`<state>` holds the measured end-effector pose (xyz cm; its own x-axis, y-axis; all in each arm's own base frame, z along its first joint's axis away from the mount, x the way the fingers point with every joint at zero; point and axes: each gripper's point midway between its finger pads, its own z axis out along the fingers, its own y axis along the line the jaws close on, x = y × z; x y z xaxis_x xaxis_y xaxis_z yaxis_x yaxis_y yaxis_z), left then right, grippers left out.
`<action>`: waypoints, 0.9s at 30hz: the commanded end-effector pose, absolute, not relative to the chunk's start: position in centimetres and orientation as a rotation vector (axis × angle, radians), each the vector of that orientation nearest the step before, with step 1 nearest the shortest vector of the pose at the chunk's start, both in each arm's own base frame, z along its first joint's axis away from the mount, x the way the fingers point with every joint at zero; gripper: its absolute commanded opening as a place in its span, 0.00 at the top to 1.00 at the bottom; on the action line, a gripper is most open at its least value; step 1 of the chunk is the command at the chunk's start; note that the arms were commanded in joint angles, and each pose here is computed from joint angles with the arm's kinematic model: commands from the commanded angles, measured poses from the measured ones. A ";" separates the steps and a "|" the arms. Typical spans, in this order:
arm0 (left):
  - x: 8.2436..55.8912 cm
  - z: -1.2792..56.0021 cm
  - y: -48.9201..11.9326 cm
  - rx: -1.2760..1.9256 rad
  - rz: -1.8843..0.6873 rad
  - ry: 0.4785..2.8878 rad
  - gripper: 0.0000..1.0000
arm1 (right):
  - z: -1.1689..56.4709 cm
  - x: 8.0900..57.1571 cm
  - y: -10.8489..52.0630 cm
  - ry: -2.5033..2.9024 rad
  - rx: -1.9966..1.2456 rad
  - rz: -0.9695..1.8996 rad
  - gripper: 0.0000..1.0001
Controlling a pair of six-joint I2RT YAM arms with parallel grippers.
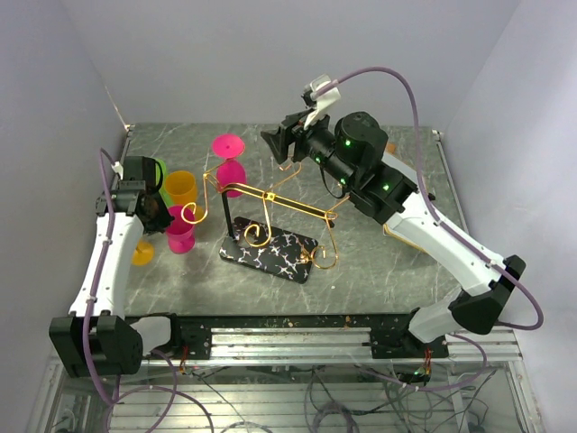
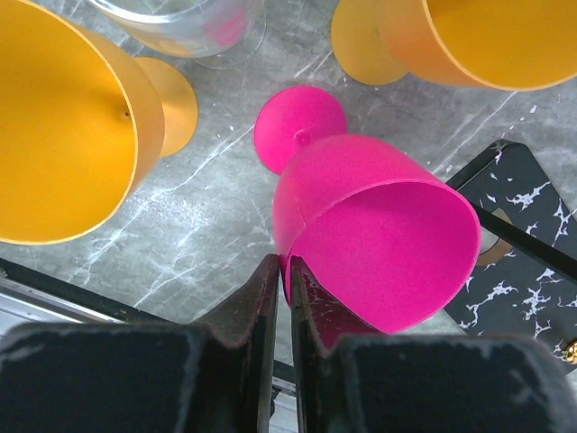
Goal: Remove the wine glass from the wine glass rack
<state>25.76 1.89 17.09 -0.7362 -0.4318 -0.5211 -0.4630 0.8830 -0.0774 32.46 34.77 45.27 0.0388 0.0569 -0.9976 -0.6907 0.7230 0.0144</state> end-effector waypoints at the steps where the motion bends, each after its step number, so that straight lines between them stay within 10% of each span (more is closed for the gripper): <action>1: 26.7 17.3 2.4 -0.629 0.095 2.474 0.80 | 45.7 32.5 35.1 1.424 -0.566 0.587 0.37; 27: 27.8 33.8 1.6 -0.507 -0.077 2.096 0.38 | 44.1 31.4 36.2 1.436 -0.647 0.456 0.38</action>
<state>27.82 3.35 29.40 -0.5301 -0.3929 -0.7514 -0.4374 0.8859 -0.1547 31.62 35.76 43.46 0.0830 -0.0862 -0.9928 -0.6459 0.7540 -0.1195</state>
